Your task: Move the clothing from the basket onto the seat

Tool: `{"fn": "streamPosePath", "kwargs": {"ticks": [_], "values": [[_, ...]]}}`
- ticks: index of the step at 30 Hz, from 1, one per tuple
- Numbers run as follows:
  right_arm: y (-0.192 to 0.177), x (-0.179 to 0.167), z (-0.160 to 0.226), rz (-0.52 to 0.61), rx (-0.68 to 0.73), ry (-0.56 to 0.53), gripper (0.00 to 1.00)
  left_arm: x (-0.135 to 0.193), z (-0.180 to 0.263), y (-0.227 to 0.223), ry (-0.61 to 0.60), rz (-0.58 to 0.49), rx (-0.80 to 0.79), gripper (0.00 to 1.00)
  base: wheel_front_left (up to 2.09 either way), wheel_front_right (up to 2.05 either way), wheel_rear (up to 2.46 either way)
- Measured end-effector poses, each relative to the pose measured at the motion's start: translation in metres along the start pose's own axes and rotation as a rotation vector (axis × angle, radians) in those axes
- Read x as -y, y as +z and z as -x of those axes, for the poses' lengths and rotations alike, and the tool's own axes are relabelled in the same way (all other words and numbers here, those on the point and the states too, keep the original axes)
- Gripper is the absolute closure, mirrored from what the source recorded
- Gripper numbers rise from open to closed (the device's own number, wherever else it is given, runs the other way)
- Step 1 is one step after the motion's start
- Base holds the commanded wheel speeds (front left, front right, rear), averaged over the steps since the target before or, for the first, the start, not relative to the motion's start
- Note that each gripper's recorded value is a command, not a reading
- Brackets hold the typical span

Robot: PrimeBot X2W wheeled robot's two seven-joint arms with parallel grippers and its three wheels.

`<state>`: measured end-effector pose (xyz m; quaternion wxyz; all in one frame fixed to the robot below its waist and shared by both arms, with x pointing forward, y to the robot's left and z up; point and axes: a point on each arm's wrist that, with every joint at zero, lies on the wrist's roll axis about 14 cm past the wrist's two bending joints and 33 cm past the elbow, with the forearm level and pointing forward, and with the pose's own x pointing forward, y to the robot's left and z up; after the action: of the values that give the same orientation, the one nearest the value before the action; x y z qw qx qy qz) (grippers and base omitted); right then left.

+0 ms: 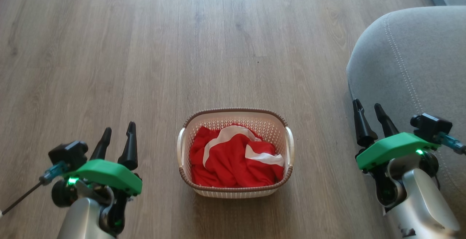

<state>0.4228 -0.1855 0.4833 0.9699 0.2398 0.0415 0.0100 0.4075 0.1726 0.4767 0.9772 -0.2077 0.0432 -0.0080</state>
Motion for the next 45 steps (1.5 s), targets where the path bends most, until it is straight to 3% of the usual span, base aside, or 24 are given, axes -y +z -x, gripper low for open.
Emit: {"fn": "streamPosePath", "kwargs": {"ticks": [35, 45], "values": [[0.029, -0.017, -0.017, 0.434, 0.101, 0.083, 0.0, 0.01, -0.015, 0.028, -0.043, -0.409, 0.114, 0.0, 0.0, 0.0, 0.0], [0.038, -0.012, -0.02, 0.436, 0.124, 0.062, 0.0, 0.004, -0.016, 0.028, -0.021, -0.406, 0.11, 0.0, 0.0, 0.0, 0.0]]}}
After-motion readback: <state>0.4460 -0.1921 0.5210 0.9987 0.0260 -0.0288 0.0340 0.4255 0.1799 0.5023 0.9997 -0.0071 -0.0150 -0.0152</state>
